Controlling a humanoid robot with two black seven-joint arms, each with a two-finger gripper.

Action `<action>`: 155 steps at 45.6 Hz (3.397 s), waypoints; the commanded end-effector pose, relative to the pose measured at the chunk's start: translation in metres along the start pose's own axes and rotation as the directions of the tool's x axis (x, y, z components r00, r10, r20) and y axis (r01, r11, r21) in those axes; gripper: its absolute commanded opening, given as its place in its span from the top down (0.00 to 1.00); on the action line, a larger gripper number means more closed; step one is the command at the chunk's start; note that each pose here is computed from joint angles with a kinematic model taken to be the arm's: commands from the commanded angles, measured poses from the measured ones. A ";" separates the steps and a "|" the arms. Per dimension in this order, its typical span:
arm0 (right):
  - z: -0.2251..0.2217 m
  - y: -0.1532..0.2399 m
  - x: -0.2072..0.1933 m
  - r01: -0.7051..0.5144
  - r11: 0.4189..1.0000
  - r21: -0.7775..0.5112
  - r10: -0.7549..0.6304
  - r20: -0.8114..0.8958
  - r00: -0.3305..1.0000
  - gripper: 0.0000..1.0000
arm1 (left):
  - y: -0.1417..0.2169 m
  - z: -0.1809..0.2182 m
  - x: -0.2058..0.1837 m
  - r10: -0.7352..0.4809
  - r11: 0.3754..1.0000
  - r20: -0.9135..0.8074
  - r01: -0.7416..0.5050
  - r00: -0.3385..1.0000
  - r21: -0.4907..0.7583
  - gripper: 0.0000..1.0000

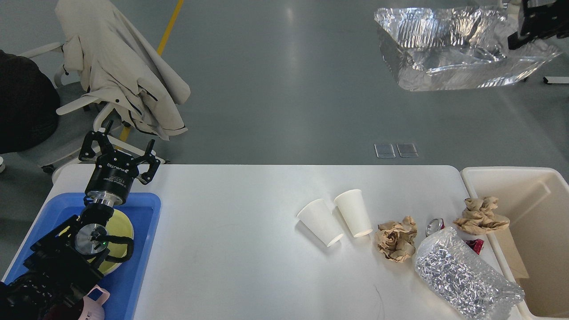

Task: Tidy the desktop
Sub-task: 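Lift the foil sheet and drop it into the white bin, then raise the right gripper and lower it toward the foil bag, then grasp the crinkled foil bag with the right gripper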

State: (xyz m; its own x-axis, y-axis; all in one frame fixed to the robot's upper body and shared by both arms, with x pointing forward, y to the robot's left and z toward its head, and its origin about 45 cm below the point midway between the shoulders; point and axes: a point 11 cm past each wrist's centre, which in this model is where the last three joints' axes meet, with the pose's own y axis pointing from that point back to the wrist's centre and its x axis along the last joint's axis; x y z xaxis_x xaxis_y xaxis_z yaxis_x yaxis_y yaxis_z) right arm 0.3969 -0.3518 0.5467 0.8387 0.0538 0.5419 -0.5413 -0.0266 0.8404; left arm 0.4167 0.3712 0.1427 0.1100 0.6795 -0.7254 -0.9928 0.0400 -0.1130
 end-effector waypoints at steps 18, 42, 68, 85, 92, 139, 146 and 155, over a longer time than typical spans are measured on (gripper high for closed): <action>0.270 -0.170 -0.162 -0.035 0.852 -0.522 0.050 0.016 0.999 1.00 | 0.000 0.000 0.000 0.000 1.000 0.000 0.000 1.000 0.000 0.00; 0.267 -0.278 -0.335 0.014 0.860 -0.510 0.030 0.078 0.997 0.00 | 0.000 0.000 0.000 0.000 1.000 0.000 0.000 1.000 -0.001 0.00; 0.241 -0.212 -0.203 -0.043 0.906 -0.421 0.115 0.147 0.982 0.00 | 0.000 0.000 0.000 0.000 1.000 0.000 0.000 1.000 0.000 0.00; -0.026 0.003 -0.077 0.194 0.969 0.151 -0.201 0.032 0.979 0.00 | 0.000 0.000 0.000 0.000 1.000 -0.001 0.000 1.000 -0.001 0.00; -0.098 0.068 -0.039 -0.010 0.916 0.402 0.058 -0.107 0.993 0.00 | 0.000 0.000 0.000 0.000 1.000 0.000 0.000 1.000 0.000 0.00; 0.114 -0.319 -0.377 0.143 0.980 -0.137 -0.159 -0.110 0.981 0.00 | 0.000 0.000 0.000 0.000 1.000 0.000 0.000 1.000 0.000 0.00; 0.104 -0.324 -0.380 0.134 0.985 -0.111 -0.144 -0.086 0.986 0.00 | 0.000 0.000 0.000 0.000 1.000 0.000 0.000 1.000 0.000 0.00; 0.105 -0.324 -0.384 0.142 0.984 -0.111 -0.152 -0.085 0.985 0.07 | 0.000 0.000 0.000 0.000 1.000 0.000 0.000 1.000 0.000 0.00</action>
State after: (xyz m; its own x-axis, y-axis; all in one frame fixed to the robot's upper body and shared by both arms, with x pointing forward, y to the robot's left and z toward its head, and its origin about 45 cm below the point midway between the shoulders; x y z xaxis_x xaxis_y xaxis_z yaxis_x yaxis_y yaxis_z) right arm 0.2593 -0.4682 0.0689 0.9000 0.1427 0.4120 -0.4265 0.0922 0.8998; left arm 0.4167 0.3712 0.1427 0.1099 0.6795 -0.7254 -0.9928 0.0402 -0.1127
